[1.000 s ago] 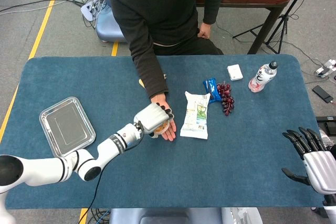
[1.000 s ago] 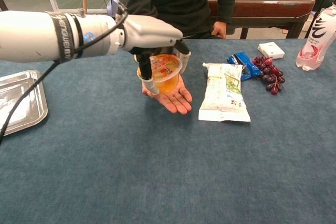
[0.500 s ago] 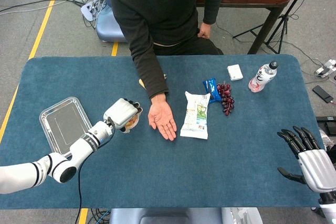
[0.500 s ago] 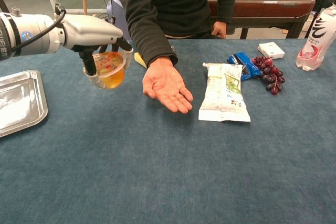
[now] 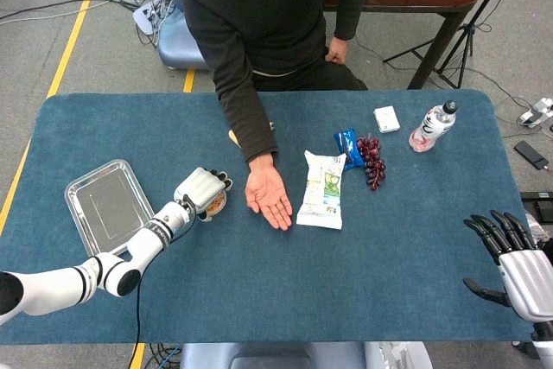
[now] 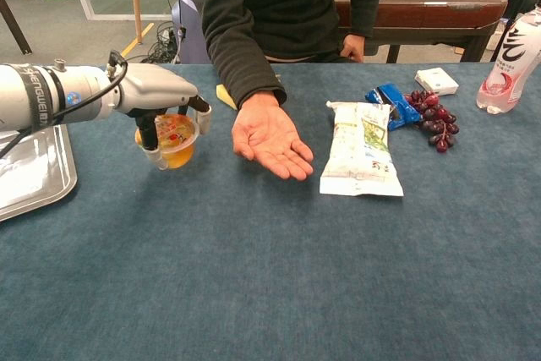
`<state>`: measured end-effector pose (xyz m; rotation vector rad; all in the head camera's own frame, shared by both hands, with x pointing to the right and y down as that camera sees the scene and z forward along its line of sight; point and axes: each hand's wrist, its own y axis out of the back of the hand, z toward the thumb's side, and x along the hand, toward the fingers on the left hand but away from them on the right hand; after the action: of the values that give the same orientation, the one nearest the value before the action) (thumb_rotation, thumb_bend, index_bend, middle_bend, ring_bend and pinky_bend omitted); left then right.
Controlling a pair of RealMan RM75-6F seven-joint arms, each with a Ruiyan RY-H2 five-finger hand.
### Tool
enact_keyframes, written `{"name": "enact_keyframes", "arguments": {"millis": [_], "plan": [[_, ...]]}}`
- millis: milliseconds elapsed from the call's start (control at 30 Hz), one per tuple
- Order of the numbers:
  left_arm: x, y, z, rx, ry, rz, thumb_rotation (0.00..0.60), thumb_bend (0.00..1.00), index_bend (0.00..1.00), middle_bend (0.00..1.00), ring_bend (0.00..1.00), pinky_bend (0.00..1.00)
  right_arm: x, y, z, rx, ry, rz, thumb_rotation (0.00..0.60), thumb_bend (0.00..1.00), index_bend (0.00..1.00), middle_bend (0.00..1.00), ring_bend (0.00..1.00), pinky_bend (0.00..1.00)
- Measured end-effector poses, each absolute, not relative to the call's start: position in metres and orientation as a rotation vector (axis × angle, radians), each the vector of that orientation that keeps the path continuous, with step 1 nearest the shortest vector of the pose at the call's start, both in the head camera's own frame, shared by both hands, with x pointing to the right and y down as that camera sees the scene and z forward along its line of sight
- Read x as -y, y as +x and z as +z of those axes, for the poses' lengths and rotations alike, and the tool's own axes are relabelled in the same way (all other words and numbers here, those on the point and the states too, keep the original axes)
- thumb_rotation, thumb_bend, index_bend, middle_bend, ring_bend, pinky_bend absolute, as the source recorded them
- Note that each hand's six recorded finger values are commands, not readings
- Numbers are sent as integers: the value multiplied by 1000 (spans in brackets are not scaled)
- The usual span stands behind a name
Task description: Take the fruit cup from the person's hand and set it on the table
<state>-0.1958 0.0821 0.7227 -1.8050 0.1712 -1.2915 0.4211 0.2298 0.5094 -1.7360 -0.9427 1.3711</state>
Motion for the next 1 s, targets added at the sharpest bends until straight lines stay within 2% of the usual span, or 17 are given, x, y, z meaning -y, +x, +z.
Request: {"name": "enact_keyframes", "arguments": {"millis": [67, 200, 533, 800, 1000], "plan": [[-83, -195, 722, -180, -1818, -1304, 600, 119, 65, 5, 39, 353, -230, 421, 509, 943, -1737, 1369, 600, 106, 148, 143, 0, 57], [-86, -194, 716, -215, -1871, -1307, 600, 119, 1, 0, 2, 330, -229, 420, 510, 945, -1747, 1363, 600, 106, 148, 143, 0, 57], [-74, -222, 680, -425, -1947, -1328, 600, 120, 0, 0, 0, 296, -226, 419, 509, 946, -1743, 1351, 600, 106, 148, 143, 0, 57], [-74, -278, 652, -678, -1921, -1378, 600, 119, 0, 0, 3, 286, -225, 421, 512, 943, -1752, 1361, 600, 106, 148, 143, 0, 57], [-93, -331, 635, -810, -1831, -1450, 600, 119, 0, 0, 1, 227, -223, 421, 514, 935, -1761, 1357, 600, 106, 148, 143, 0, 57]]}}
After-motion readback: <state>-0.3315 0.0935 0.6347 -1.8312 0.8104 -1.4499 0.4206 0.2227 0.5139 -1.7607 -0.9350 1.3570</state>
